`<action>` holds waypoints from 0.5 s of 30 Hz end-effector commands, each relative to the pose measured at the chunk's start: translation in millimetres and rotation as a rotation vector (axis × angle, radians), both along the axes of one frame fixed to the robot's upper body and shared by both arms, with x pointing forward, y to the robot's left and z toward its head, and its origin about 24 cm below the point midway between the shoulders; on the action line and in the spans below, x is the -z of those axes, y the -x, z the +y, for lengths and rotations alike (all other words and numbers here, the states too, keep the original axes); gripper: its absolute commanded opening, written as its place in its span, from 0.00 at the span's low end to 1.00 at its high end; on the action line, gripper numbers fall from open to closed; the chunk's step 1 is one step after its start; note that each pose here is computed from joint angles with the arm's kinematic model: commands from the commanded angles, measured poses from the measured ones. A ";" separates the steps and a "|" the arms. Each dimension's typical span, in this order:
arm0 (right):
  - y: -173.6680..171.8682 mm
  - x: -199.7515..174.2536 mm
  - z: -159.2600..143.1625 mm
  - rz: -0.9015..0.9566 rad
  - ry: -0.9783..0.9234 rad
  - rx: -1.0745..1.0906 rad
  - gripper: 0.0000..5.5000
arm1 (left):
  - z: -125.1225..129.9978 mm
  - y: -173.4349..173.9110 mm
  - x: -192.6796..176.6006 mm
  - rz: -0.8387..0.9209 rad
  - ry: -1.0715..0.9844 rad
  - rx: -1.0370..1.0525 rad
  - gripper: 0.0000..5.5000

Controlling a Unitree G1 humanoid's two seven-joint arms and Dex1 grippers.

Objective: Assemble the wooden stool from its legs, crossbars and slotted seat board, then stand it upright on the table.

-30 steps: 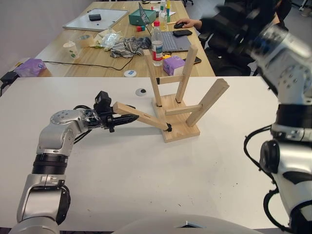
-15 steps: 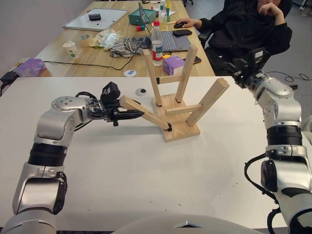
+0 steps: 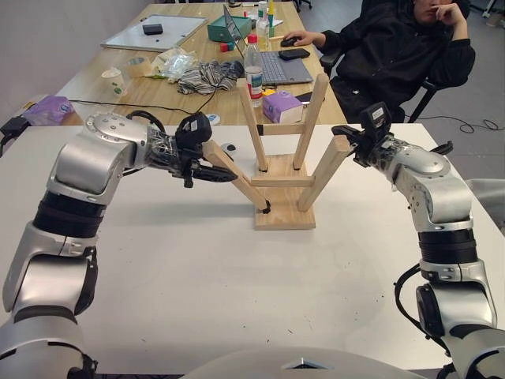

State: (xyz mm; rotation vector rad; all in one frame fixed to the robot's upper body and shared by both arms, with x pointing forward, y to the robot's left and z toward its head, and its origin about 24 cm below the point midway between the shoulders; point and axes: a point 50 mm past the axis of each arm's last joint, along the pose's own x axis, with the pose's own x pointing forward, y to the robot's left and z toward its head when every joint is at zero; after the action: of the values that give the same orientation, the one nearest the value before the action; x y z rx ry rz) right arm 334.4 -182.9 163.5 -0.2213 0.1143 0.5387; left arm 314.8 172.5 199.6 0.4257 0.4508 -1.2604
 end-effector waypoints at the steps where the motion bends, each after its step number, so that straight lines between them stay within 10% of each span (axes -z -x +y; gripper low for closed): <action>1: 1.5 5.0 16.9 0.016 -0.050 -0.048 0.00 | -5.3 -8.0 15.5 0.104 -0.095 0.049 0.37; 15: -17.0 -44.5 -0.5 -0.120 -0.397 0.100 0.00 | -15.1 -21.9 14.7 0.163 -0.252 0.182 0.37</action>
State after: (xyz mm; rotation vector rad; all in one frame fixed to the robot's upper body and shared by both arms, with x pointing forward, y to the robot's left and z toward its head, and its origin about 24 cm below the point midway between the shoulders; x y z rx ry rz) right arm 349.0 -185.5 199.5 0.0701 -0.0608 0.4445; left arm 339.7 160.7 212.7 0.6085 0.5851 -1.3781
